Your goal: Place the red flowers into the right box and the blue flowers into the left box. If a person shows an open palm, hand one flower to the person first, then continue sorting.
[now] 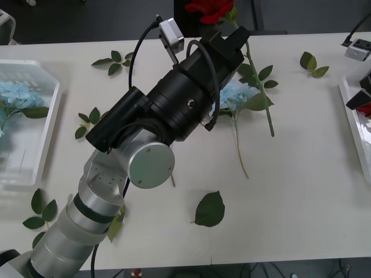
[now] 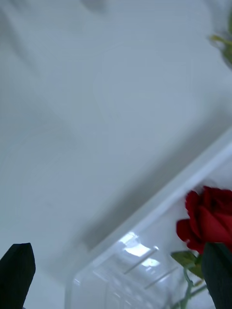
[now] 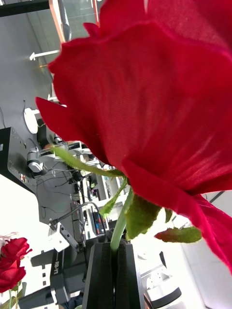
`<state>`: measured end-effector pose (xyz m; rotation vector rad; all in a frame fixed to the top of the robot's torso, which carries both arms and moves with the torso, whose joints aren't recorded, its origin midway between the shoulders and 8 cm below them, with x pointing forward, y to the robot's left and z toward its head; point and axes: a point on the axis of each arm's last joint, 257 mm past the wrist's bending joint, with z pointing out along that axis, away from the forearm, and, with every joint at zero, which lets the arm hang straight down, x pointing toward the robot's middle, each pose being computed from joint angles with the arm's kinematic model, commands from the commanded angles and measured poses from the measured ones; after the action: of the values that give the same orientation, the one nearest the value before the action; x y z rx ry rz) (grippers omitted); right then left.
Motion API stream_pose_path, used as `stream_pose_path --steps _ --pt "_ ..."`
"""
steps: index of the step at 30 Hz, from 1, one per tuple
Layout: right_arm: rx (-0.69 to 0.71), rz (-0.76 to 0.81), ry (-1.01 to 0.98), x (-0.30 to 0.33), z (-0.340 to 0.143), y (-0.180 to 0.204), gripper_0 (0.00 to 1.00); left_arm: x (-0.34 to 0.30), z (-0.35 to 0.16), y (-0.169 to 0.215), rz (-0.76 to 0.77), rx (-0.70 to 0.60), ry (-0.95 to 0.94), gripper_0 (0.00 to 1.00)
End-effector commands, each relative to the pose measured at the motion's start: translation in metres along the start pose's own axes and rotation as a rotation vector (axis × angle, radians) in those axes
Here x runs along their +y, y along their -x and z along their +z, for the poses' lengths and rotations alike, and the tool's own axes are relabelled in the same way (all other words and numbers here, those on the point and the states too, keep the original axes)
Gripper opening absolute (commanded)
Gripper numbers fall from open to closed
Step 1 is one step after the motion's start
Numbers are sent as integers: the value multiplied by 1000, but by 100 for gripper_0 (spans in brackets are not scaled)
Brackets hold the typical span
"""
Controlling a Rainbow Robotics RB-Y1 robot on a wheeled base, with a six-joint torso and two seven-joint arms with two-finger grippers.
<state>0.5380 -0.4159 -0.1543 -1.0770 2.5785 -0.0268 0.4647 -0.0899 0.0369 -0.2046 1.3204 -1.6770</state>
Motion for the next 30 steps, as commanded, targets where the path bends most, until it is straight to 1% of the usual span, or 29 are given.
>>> stream_pose_path --steps 1,3,8,12,14,20,23,30 --pt "-104 -46 134 46 -9 21 100 -12 2 -4 10 -14 -27 0" --pt "-185 -10 285 86 -5 29 100 -12 2 -4 10 -14 -27 0" --pt "-291 12 556 156 -16 41 100 -12 2 -4 10 -14 -27 0" --pt "-367 16 698 188 -39 55 100 -12 2 -4 10 -14 -27 0" --pt "-436 15 768 202 -55 72 100 -12 2 -4 10 -14 -27 0" --pt "-562 -2 910 234 -87 108 100 -12 2 -4 10 -14 -27 0" --pt "-595 -19 933 245 -92 120 100 -12 2 -4 10 -14 -27 0" --pt "-595 -76 955 271 -95 131 100 -12 2 -4 10 -14 -27 0"
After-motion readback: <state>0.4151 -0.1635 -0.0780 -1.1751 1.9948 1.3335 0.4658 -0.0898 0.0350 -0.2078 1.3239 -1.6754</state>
